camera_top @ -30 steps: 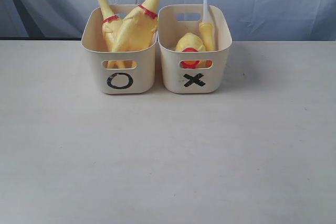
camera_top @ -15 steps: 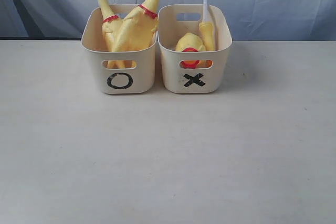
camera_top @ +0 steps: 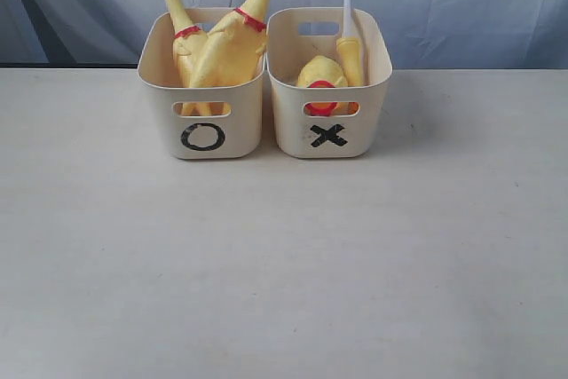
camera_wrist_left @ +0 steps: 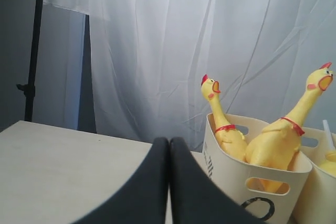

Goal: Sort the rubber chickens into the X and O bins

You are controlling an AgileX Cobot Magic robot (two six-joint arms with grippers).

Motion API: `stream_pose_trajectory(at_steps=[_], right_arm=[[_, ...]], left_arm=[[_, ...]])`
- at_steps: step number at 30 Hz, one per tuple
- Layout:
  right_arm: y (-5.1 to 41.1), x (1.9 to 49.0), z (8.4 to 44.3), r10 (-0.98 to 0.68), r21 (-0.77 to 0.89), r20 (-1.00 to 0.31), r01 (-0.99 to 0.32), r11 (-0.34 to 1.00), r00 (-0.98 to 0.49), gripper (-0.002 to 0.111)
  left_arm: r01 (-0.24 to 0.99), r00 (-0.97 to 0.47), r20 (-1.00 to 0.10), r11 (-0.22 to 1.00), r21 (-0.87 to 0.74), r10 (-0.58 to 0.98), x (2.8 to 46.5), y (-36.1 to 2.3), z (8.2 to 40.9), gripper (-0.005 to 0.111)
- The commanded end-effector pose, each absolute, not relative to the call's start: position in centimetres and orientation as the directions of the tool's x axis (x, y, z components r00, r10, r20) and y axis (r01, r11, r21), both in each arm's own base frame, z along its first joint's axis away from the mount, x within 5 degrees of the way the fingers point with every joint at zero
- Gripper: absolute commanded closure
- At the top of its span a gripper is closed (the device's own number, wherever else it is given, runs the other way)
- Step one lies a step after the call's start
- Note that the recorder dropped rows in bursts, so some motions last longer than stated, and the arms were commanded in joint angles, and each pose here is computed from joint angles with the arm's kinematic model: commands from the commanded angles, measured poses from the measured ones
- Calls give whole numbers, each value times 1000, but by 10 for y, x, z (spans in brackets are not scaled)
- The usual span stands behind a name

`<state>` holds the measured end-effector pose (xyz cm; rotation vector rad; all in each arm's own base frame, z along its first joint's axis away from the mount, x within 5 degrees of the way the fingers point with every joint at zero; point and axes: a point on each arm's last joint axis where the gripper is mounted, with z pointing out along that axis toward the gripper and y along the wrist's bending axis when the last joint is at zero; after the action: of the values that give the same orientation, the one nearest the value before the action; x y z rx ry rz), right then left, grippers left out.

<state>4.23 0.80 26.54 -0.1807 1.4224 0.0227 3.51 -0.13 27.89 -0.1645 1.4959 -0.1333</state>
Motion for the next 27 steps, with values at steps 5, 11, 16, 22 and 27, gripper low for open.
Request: stream_pose_trajectory(at_steps=[5, 11, 16, 22, 27], right_arm=[[6, 56, 211, -244, -250, -967, -81, 965, 79, 108], [6, 56, 204, -275, -275, -961, -103, 956, 18, 108], [6, 56, 205, -302, -303, -953, -99, 948, 23, 108], [6, 56, 200, -309, -304, -951, -117, 945, -23, 108], [7, 55, 194, -315, -302, -945, -142, 943, -84, 108]], left_arm=[[-44, 105, -985, 989, -140, -135, 49, 2, 245, 107], [-56, 47, -990, 990, -132, -129, 54, 3, 219, 107], [-60, 18, -991, 989, -132, -131, 56, 3, 206, 107], [-65, -38, -992, 991, -118, -120, 56, 3, 201, 107], [-66, -42, -992, 991, -114, -117, 56, 3, 201, 107]])
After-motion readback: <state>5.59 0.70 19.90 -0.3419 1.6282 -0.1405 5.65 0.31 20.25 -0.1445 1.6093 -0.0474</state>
